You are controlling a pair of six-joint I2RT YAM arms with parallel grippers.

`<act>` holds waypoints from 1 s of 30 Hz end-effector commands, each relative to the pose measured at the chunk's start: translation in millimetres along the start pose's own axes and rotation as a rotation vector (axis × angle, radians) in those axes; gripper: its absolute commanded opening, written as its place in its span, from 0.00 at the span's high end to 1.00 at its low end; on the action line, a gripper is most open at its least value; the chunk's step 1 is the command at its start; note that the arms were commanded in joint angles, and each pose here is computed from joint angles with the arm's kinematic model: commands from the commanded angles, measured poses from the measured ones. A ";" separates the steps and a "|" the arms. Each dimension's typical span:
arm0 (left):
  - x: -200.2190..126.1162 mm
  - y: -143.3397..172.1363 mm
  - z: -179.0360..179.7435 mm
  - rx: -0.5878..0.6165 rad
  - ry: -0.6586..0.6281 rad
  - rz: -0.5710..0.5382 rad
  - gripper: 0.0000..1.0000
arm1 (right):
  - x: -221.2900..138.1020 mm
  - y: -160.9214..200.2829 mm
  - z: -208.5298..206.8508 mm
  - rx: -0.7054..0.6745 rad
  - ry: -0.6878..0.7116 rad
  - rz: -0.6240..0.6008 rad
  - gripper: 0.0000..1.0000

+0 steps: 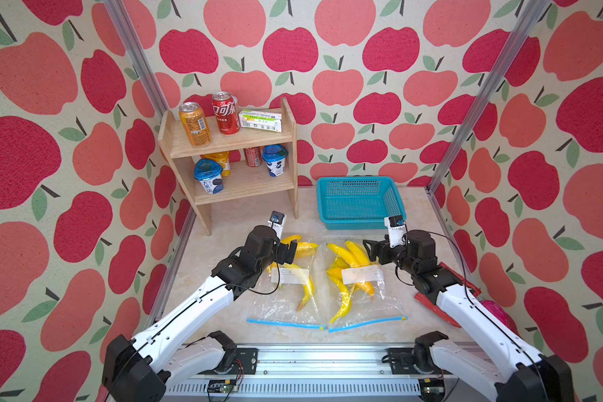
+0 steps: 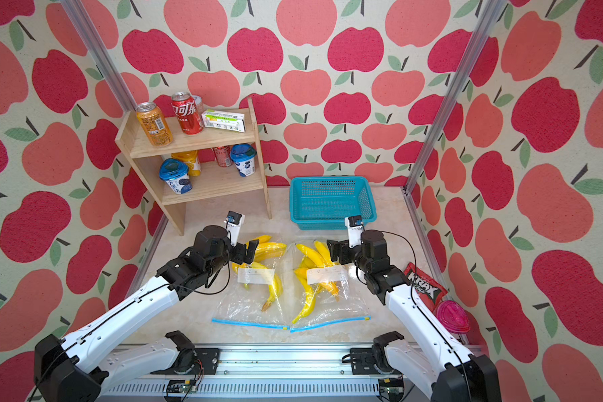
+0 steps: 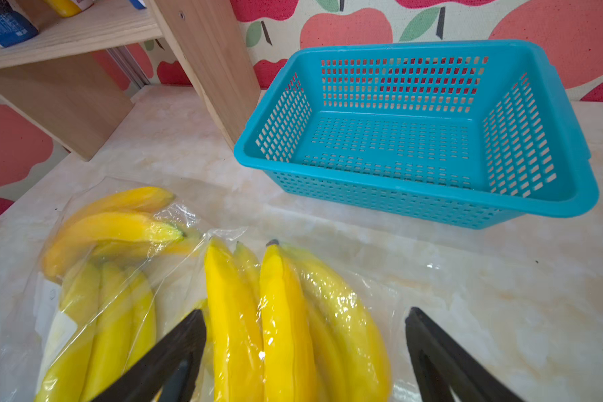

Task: Open the zip-top bag and take out the banana
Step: Pick up the zipper food storage bag at the center of the board.

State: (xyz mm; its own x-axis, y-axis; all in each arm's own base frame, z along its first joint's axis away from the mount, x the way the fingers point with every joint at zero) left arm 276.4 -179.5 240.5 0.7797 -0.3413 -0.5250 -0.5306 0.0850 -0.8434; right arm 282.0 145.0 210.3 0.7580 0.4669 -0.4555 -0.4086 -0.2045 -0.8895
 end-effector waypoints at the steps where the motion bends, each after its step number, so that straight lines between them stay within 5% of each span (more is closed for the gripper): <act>1: -21.8 38.2 -12.3 -0.067 0.064 0.139 0.03 | -31.2 12.2 -3.5 0.060 0.072 0.047 0.06; 4: -23.4 58.1 -35.6 -0.132 0.189 0.197 0.01 | -42.4 23.0 -14.1 0.194 0.142 0.030 0.05; 10: -24.1 93.8 -59.4 -0.169 0.272 0.383 0.02 | -45.9 69.3 -23.9 0.396 0.156 0.289 0.07; 21: -17.7 165.8 -120.6 -0.172 0.425 0.628 0.08 | -50.2 60.9 -27.8 0.431 0.136 0.177 0.03; 30: -7.2 180.4 -155.4 -0.211 0.483 0.702 0.10 | -49.1 49.7 -37.2 0.465 0.110 0.118 0.03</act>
State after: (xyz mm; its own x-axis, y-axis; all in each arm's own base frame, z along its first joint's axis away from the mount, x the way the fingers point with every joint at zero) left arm 125.7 -289.6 102.1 0.0746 -0.5898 -0.8041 -0.9156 0.2791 -0.2896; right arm 241.8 74.9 186.7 0.7338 0.3252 -0.5965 -0.6636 0.1546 -0.7320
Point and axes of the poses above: each gripper's point midway between its finger pads, its own x axis out along the fingers, its own z axis along the line the jaws close on, y = z × x, the point moved 2 cm from there along -x, back along the fingers, and after that the axes turned 9 degrees about -x, right-handed, at the moved point
